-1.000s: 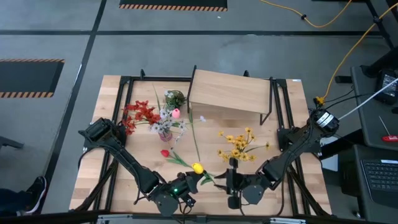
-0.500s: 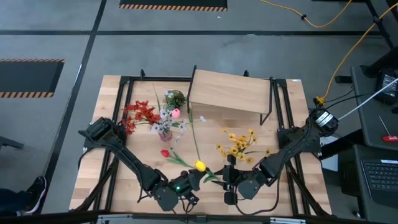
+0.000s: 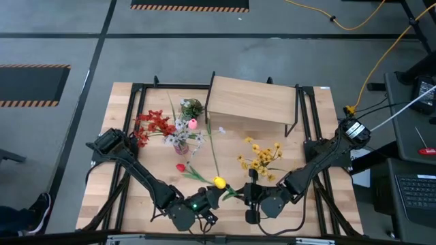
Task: Pick and place flowers into a vace then onto a shelf
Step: Put the yellow flower into the transparent vase
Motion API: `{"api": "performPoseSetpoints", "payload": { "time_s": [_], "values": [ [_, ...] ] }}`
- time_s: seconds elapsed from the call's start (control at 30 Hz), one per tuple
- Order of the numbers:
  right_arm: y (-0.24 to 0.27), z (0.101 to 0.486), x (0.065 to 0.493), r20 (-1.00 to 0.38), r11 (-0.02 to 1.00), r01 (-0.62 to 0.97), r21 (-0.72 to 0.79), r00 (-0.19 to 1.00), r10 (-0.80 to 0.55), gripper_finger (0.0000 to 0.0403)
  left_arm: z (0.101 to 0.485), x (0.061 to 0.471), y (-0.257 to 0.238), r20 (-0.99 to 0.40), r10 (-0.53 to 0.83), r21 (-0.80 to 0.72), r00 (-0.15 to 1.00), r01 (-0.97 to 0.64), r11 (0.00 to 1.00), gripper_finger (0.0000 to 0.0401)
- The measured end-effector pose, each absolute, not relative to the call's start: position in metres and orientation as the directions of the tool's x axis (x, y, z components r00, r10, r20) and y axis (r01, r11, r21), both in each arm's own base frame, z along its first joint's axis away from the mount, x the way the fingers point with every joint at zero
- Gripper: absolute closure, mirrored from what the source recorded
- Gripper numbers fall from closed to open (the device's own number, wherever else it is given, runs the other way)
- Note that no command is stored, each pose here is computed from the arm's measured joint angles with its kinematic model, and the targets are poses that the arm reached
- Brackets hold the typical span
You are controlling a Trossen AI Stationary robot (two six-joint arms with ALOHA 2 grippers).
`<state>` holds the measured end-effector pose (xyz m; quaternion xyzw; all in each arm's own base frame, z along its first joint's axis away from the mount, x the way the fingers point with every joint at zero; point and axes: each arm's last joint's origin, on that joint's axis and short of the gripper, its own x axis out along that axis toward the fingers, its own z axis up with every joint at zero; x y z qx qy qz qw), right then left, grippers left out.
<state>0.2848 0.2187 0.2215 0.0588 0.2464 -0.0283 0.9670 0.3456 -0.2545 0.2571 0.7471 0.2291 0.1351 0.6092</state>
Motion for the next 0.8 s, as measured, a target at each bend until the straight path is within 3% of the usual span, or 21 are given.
{"api": "performPoseSetpoints", "payload": {
  "time_s": [0.07, 0.67, 0.8],
  "values": [
    [0.219, 0.222, 0.284, -0.478, 0.991, 0.082, 0.102, 0.878, -0.023, 0.0392, 0.257, 0.345, -0.255, -0.077, 0.506, 0.977, 0.859, 0.166, -0.132, 0.0398],
    [0.229, 0.224, 0.278, -0.447, 0.989, 0.087, 0.120, 0.894, -0.024, 0.0401, 0.257, 0.326, -0.279, -0.074, 0.456, 0.995, 0.887, 0.034, 0.095, 0.0337],
    [0.233, 0.228, 0.277, -0.412, 0.993, 0.050, 0.105, 0.911, -0.002, 0.0401, 0.257, 0.319, -0.284, -0.063, 0.485, 0.973, 0.872, -0.055, 0.225, 0.0331]
  ]
}}
